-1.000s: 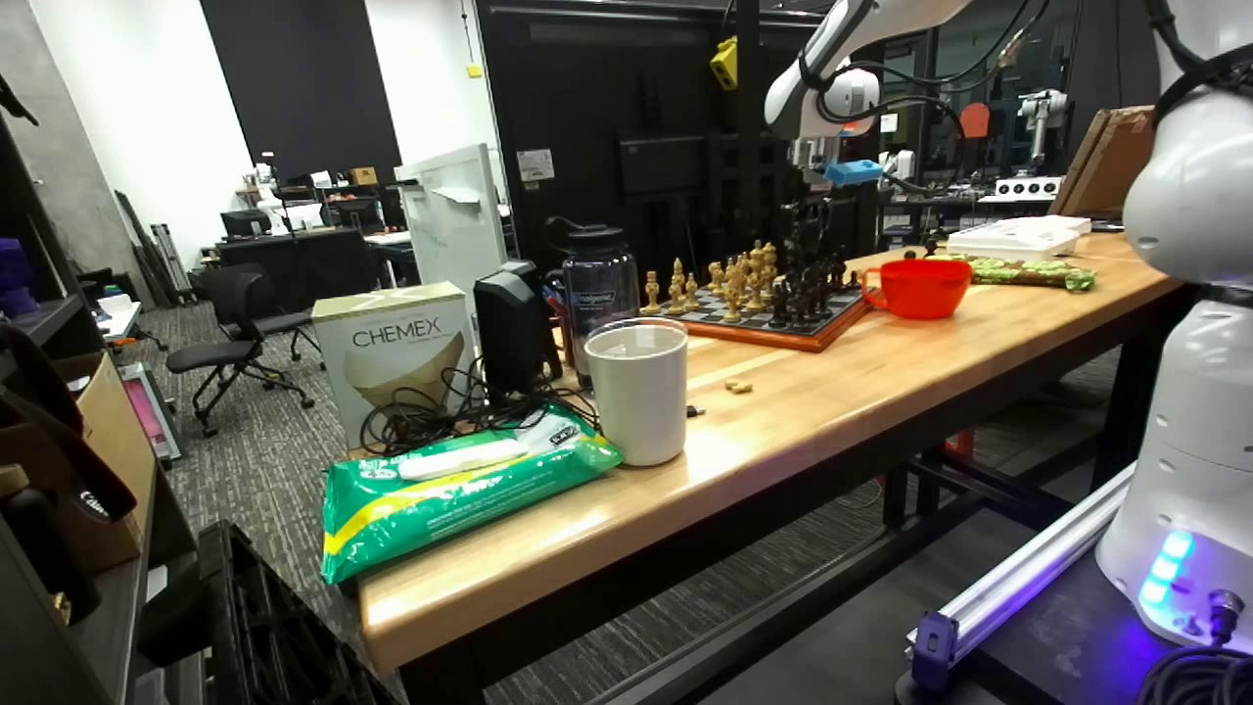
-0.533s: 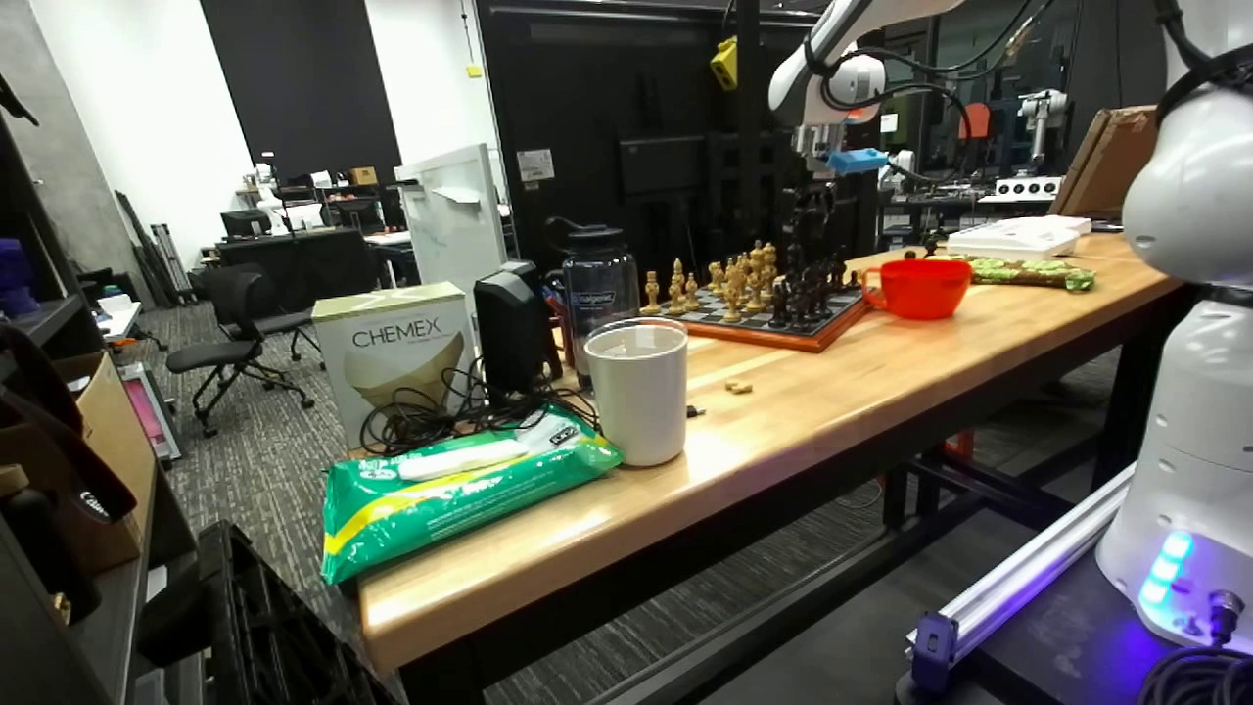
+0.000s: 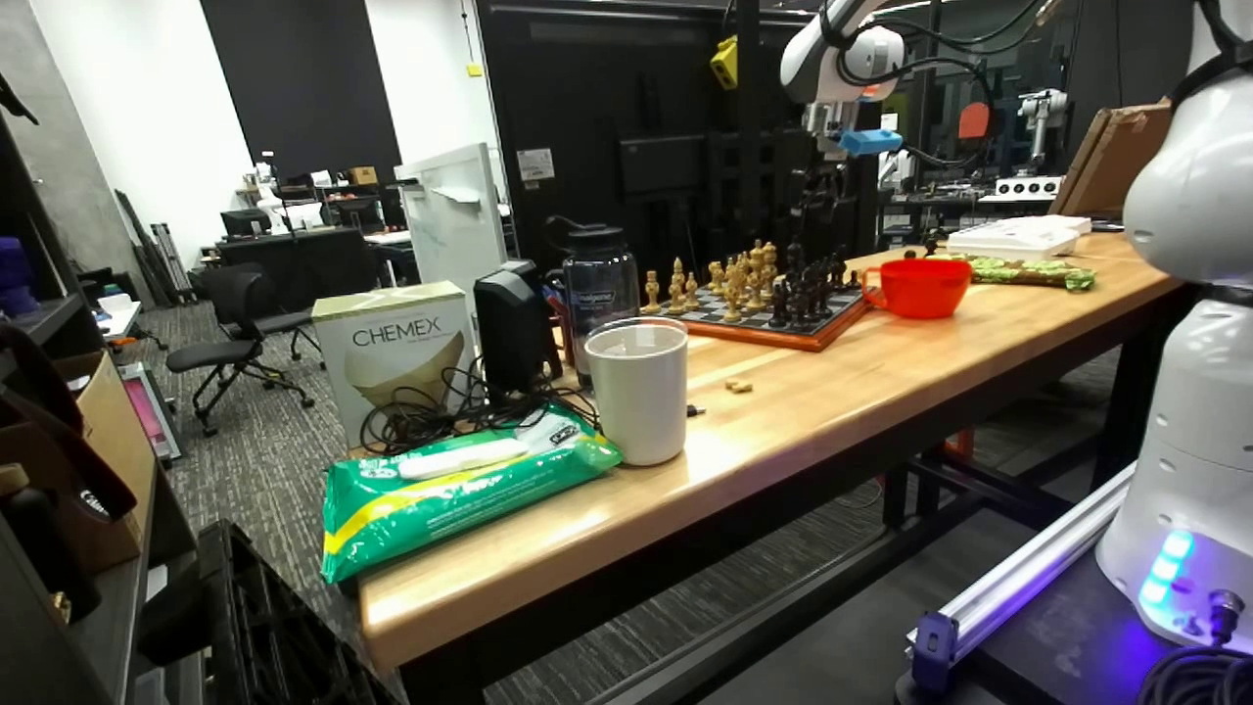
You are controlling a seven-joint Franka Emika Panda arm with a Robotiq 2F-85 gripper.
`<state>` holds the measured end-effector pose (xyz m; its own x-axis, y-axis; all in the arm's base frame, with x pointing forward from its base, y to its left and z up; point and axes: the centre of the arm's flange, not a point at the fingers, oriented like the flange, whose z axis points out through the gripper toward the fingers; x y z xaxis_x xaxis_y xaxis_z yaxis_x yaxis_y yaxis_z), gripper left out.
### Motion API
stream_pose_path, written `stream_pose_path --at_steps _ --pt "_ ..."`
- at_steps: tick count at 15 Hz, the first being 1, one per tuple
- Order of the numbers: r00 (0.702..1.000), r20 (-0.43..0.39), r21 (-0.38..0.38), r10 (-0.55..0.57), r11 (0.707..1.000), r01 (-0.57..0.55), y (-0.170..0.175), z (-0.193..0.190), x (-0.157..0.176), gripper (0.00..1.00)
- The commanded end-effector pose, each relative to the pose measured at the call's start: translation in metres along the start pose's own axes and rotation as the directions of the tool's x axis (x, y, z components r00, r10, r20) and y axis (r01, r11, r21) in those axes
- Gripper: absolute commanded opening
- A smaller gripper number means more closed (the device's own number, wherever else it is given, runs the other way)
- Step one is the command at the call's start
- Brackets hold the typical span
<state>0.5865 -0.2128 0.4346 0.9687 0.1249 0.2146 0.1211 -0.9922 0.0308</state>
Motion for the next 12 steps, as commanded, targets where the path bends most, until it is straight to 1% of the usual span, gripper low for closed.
stream_pose_path --at_steps 1,12 --pt "1.0 -0.023 0.012 0.012 1.0 -0.012 -0.009 -0.012 -0.032 1.0" --pt "0.996 -0.076 0.022 0.056 0.998 -0.055 -0.031 -0.014 -0.08 1.0"
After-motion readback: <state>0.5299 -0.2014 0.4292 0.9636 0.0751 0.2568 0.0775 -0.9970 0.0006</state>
